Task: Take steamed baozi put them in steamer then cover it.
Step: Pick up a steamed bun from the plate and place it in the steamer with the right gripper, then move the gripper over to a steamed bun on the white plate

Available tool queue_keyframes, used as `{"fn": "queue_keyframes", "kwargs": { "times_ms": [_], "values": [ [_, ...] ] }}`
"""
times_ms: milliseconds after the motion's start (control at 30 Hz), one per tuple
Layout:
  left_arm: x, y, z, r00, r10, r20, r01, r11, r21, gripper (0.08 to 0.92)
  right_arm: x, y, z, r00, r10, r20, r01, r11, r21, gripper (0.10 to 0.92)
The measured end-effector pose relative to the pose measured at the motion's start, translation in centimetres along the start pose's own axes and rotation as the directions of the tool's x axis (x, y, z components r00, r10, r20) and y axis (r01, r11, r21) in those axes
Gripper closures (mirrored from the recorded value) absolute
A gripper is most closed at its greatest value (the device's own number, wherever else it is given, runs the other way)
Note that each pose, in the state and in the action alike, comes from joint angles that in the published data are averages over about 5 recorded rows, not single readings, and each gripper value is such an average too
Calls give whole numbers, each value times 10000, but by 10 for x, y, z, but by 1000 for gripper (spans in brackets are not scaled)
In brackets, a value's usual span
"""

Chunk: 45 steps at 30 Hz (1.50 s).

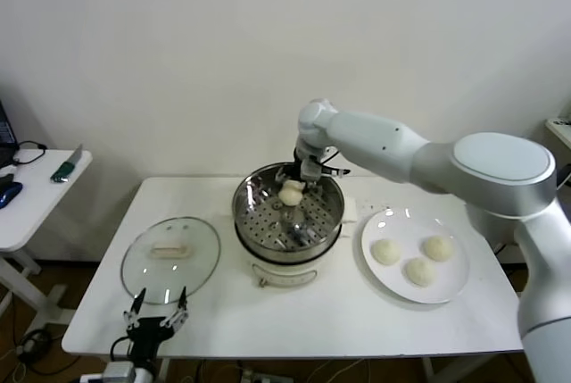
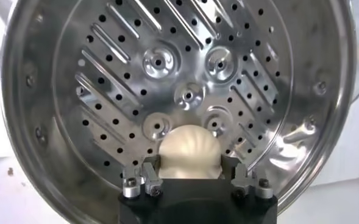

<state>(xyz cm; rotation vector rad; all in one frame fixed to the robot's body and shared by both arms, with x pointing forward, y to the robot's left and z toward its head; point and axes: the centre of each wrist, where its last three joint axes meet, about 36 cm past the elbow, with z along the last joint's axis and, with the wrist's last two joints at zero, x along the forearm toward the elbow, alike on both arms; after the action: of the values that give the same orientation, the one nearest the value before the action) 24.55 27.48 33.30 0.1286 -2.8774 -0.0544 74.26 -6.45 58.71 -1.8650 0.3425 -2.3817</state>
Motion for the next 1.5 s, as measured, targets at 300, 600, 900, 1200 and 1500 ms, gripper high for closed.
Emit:
{"fn": "queue_keyframes", "kwargs": {
  "times_ms": [300, 600, 900, 1200, 1500],
  "values": [
    [0, -2, -3, 9999, -67, 91, 66, 10000, 37, 177, 3, 2, 3, 9999, 138, 16, -138, 9999, -93, 205],
    [2, -4, -4, 9999, -45, 108, 45, 10000, -32, 177, 51, 11, 18, 9996, 272, 22, -271, 9977, -619, 199],
    [2, -5, -4, 9999, -40, 140, 41, 10000, -30, 177, 124, 72, 39, 9996, -19, -276, -89, 9222, -3865, 200],
    [3, -5, -5, 9998, 0, 183, 1, 10000, -46, 177, 144, 176, 18, 9965, -836, -45, 518, 6576, -7516, 200],
    [4, -5, -4, 9998, 5, 187, -4, 10000, -79, 177, 112, 255, -25, 9902, -1252, 626, 1054, 3733, -9217, 200]
  ]
}}
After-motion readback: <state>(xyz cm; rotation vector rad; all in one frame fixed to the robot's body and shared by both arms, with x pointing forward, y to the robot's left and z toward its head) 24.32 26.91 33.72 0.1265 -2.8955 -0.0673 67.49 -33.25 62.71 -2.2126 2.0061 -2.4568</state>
